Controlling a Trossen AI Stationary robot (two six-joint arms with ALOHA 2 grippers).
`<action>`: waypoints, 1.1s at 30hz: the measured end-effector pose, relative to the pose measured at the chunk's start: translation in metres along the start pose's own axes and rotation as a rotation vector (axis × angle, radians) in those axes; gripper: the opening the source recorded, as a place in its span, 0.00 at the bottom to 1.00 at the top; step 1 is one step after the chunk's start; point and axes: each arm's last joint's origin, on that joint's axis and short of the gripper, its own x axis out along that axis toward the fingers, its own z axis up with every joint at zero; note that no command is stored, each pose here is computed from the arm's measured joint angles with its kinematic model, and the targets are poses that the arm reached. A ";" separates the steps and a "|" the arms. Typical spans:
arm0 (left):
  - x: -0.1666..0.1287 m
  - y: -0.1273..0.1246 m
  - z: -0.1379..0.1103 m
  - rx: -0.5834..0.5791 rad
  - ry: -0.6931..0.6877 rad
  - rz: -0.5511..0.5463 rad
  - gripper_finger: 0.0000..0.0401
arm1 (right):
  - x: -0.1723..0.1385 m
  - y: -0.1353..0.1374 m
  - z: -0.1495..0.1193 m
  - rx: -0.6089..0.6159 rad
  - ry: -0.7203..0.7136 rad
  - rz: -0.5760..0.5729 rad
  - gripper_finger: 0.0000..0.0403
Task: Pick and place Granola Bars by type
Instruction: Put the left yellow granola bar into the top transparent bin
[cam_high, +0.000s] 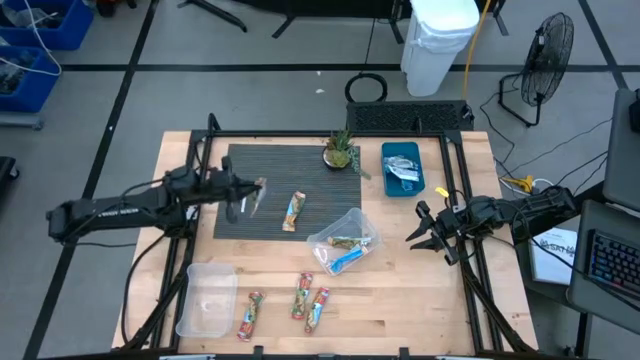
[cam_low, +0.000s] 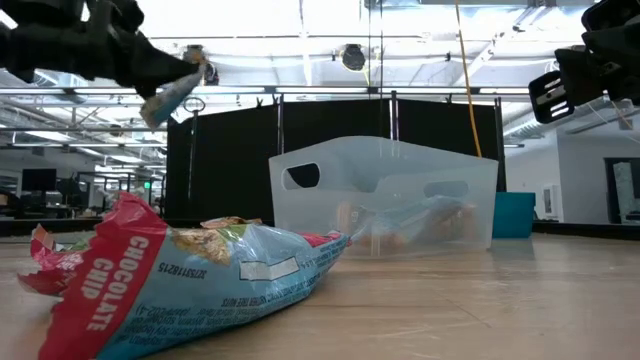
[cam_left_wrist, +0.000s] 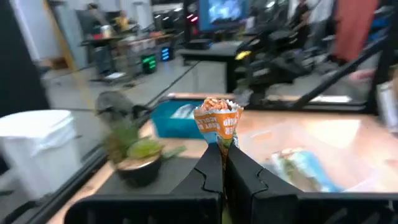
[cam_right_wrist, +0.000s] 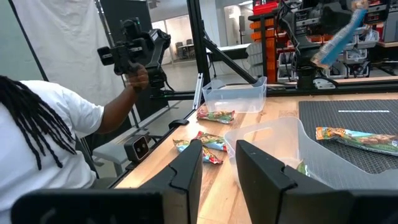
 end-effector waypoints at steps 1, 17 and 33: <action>-0.001 -0.001 0.001 -0.003 -0.011 -0.035 0.01 | 0.000 0.000 0.000 0.000 0.000 0.000 0.22; -0.002 -0.025 0.001 0.013 -0.027 -0.519 0.02 | 0.000 0.000 0.000 0.000 0.000 0.001 0.22; -0.001 -0.023 0.003 0.085 -0.059 -0.427 0.07 | 0.000 0.000 0.000 0.000 0.000 0.001 0.22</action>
